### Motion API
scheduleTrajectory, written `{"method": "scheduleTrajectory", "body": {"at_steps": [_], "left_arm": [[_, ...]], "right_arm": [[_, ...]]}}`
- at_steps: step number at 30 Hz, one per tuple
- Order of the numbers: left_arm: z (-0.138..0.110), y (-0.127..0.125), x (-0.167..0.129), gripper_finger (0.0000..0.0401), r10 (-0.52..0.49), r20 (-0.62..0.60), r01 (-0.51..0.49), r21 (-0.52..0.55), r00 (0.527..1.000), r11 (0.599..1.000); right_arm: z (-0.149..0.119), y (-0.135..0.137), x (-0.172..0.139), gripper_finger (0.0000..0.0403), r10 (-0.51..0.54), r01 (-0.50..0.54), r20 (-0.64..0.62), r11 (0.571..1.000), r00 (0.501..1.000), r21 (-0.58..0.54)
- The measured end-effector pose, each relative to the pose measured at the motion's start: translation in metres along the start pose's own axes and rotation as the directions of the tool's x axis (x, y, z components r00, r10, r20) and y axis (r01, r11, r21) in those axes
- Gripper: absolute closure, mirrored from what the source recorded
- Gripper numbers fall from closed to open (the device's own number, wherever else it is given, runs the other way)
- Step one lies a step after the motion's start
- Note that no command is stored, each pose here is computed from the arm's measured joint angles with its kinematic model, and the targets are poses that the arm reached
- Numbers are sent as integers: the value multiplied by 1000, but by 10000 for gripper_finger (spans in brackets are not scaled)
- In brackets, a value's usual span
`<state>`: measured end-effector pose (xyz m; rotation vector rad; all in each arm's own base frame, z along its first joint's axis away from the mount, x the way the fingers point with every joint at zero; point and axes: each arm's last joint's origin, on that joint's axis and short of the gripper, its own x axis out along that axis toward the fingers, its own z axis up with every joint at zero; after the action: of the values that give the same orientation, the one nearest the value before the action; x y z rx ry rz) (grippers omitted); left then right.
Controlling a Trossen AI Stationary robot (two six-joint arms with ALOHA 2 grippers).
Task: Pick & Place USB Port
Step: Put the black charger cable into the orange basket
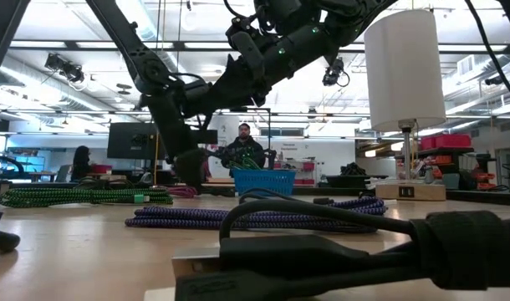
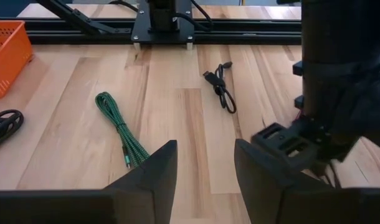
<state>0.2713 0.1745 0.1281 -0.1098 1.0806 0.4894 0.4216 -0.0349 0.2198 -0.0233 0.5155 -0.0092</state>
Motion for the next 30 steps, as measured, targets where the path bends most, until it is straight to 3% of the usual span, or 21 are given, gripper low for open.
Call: {"method": "scheduleTrajectory", "body": {"at_steps": [2, 5, 8, 15, 19, 22, 30], "left_arm": [[-1, -2, 0, 298, -57, -2, 57, 0, 998, 998], [-2, -2, -2, 378, -43, -23, 43, 0, 999, 999], [-4, -1, -2, 389, 19, -46, -19, 4, 999, 1000], [1, -2, -24, 391, 49, -20, -48, 12, 999, 999], [5, -3, -58, 391, 47, 31, -47, -2, 998, 999], [-3, -7, -92, 391, 35, 5, -35, -7, 999, 999], [-50, -32, -200, 392, -36, 22, 37, -30, 999, 999]], "right_arm": [[0, 0, 0, 243, 0, 0, 0, 1000, 1000, 0], [0, 0, 0, 243, 0, 0, 0, 1000, 1000, 0], [0, 0, 0, 243, 0, 0, 0, 1000, 1000, 0], [0, 0, 0, 243, -1, 1, 0, 1000, 1000, 0], [0, -1, 0, 243, -1, 1, -2, 1000, 1000, -1], [-1, -1, 0, 243, -1, 1, -7, 1000, 1000, -1], [-3, -7, 0, 243, -13, 13, -23, 1000, 1000, 8]]}}
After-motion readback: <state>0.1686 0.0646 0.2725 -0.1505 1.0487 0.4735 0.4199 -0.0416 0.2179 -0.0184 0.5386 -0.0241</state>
